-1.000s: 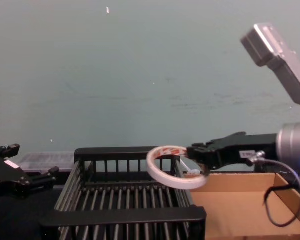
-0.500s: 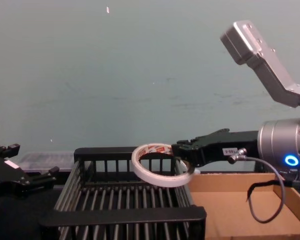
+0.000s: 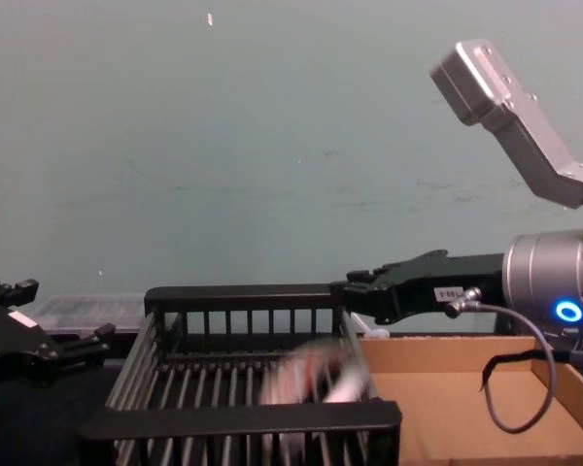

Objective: Pick up the white tape and place it into the black box , Pick up the silver tape and place it into the brown box.

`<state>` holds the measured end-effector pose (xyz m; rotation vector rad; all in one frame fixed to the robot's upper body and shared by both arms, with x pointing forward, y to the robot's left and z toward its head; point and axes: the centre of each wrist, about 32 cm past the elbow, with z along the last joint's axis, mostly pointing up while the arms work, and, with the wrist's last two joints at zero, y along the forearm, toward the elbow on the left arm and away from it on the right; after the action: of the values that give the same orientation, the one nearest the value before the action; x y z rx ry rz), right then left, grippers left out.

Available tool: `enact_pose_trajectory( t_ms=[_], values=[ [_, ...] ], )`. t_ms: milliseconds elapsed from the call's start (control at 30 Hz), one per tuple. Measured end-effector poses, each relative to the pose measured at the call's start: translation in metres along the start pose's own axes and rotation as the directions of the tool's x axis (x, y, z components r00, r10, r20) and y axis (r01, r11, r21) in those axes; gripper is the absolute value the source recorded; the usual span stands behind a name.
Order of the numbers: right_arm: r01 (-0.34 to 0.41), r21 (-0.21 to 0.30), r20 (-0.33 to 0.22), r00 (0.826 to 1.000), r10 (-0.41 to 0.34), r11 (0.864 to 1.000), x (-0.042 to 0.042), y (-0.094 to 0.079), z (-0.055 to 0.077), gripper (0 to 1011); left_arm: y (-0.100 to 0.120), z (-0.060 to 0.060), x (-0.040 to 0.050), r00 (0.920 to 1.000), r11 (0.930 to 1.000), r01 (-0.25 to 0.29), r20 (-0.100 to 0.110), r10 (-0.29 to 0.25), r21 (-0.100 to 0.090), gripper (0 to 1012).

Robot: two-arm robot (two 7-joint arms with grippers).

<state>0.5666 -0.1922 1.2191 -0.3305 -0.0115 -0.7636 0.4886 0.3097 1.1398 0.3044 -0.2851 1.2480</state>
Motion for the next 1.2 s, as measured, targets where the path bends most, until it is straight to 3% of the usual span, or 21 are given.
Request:
enact_pose_trajectory(
  t_ms=[67, 867, 1200],
  values=[
    [0.0, 0.0, 0.0, 1.0, 0.0, 1.0, 0.0001, 0.0, 0.0, 281, 0.0, 0.0, 0.0, 1.0, 1.0, 0.0, 0.0, 0.0, 0.0, 1001],
    [0.0, -0.001, -0.002, 1.0, 0.0, 1.0, 0.0002, 0.0, 0.0, 997, 0.0, 0.0, 0.0, 1.0, 1.0, 0.0, 0.0, 0.0, 0.0, 1001],
    [0.007, 0.019, -0.012, 1.0, -0.007, 1.0, 0.0006, -0.017, 0.002, 1000, 0.0, 0.0, 0.0, 1.0, 1.0, 0.0, 0.0, 0.0, 0.0, 1001]
  ],
)
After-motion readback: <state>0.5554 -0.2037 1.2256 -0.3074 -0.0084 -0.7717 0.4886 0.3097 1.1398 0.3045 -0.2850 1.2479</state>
